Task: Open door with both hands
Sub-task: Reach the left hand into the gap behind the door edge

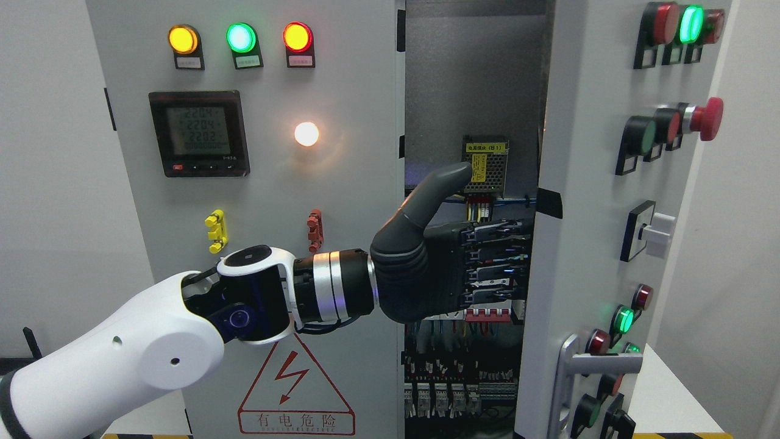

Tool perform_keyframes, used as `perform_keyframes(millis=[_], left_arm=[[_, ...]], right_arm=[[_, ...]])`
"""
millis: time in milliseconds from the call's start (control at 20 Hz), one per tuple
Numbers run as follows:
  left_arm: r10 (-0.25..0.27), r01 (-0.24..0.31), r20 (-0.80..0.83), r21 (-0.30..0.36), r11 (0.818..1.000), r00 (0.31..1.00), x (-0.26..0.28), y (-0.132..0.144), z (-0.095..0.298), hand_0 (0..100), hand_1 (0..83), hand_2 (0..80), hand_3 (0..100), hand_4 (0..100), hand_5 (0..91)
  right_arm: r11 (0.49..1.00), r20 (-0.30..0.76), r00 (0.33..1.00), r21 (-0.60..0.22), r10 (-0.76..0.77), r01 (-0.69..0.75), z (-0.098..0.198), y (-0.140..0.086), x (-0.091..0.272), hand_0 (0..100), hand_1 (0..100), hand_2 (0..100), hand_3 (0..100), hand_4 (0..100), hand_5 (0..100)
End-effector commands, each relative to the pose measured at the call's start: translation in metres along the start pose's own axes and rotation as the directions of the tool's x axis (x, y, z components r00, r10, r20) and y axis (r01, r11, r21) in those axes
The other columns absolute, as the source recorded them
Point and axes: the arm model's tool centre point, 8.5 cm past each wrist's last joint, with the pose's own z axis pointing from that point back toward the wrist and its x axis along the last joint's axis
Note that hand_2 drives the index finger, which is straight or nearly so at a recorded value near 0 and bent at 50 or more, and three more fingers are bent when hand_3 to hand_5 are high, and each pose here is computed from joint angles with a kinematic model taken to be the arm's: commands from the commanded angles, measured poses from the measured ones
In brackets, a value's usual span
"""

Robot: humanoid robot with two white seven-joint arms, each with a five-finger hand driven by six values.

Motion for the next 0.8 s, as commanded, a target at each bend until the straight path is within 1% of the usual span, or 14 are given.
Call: perform_keyframes(millis=[0,100,501,601,751], left_arm=[[0.013,-0.012,0.023,-0.059,0.998,1.000,0.006,-0.013,-0.032,0,0.0,0.0,0,3,0.0],[0.017,-0.016,0.022,-0.054,0.998,1.000,0.006,-0.014,-0.034,0,0.0,0.0,0,3,0.0],[0.026,-0.026,0.002,-0.082,0.996,1.000,0.001,-0.023,-0.047,0,0.0,0.0,0,3,0.0],[0.028,-0.028,-0.001,-0.070,0.997,1.000,-0.001,-0.025,-0.053,0,0.0,0.0,0,3,0.0],[0.031,-0.031,-0.004,-0.070,0.997,1.000,-0.004,-0.031,-0.065,0,0.0,0.0,0,3,0.0]], right_arm=[[1.000,0.000,1.000,-0.002,0.000,0.000,0.000,-0.001,0.000,11,0,0,0,0,0],[1.000,0.000,1.000,-0.002,0.000,0.000,0.000,-0.001,0.000,11,0,0,0,0,0],[1.000,0.000,1.000,-0.003,0.000,0.000,0.000,-0.001,0.000,11,0,0,0,0,0],[1.000,0.000,1.000,0.000,0.000,0.000,0.000,0.000,0.001,11,0,0,0,0,0],[1.000,-0.003,1.000,0.000,0.000,0.000,0.000,0.000,-0.001,11,0,0,0,0,0]])
